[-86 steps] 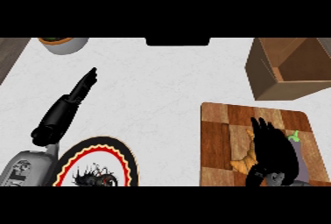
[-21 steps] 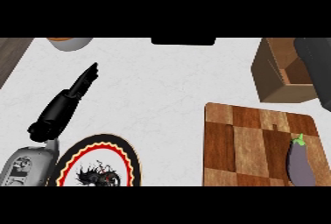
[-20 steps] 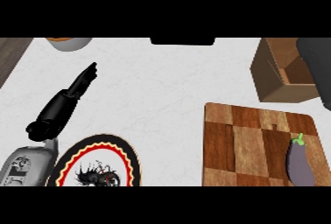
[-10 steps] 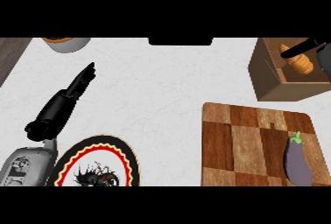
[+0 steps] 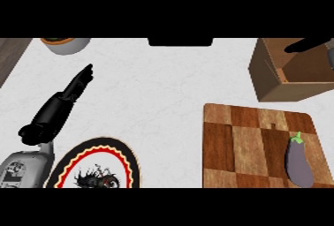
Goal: Pick the croissant from the cutting board and place it in the cardboard box
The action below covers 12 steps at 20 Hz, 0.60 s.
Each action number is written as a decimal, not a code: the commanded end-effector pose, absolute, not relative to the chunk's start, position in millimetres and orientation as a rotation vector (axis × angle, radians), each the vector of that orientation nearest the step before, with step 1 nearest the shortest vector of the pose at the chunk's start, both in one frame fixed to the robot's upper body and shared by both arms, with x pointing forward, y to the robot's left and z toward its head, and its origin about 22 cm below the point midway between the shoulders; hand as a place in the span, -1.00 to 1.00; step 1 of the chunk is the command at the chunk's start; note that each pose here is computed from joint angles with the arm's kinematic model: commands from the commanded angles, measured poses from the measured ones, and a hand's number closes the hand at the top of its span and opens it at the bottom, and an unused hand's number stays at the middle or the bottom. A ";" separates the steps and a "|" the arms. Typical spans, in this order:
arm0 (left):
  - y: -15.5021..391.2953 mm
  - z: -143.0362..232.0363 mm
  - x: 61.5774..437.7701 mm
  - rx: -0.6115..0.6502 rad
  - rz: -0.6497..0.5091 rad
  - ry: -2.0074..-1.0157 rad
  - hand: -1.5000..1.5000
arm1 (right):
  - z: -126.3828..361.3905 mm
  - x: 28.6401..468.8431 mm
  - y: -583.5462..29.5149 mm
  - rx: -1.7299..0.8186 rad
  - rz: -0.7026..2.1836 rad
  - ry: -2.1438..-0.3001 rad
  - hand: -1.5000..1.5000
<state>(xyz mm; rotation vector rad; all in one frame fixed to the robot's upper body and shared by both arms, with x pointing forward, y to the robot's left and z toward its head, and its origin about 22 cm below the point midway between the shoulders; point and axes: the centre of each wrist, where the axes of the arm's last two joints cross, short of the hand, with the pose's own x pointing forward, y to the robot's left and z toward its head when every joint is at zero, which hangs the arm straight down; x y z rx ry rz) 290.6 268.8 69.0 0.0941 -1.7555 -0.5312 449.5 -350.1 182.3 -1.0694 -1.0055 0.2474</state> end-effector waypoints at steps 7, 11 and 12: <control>275.2 71.2 292.6 0.108 -0.513 -1.758 0.00 | 170.6 421.8 -389.6 -0.960 -0.551 -1.395 -1.00; 285.4 58.7 287.4 0.117 -0.519 -1.753 0.00 | 157.6 403.9 -411.9 -0.981 -0.675 -1.464 -1.00; 284.2 64.6 278.8 0.086 -0.541 -1.764 0.00 | 166.9 395.7 -429.9 -1.000 -0.677 -1.462 -1.00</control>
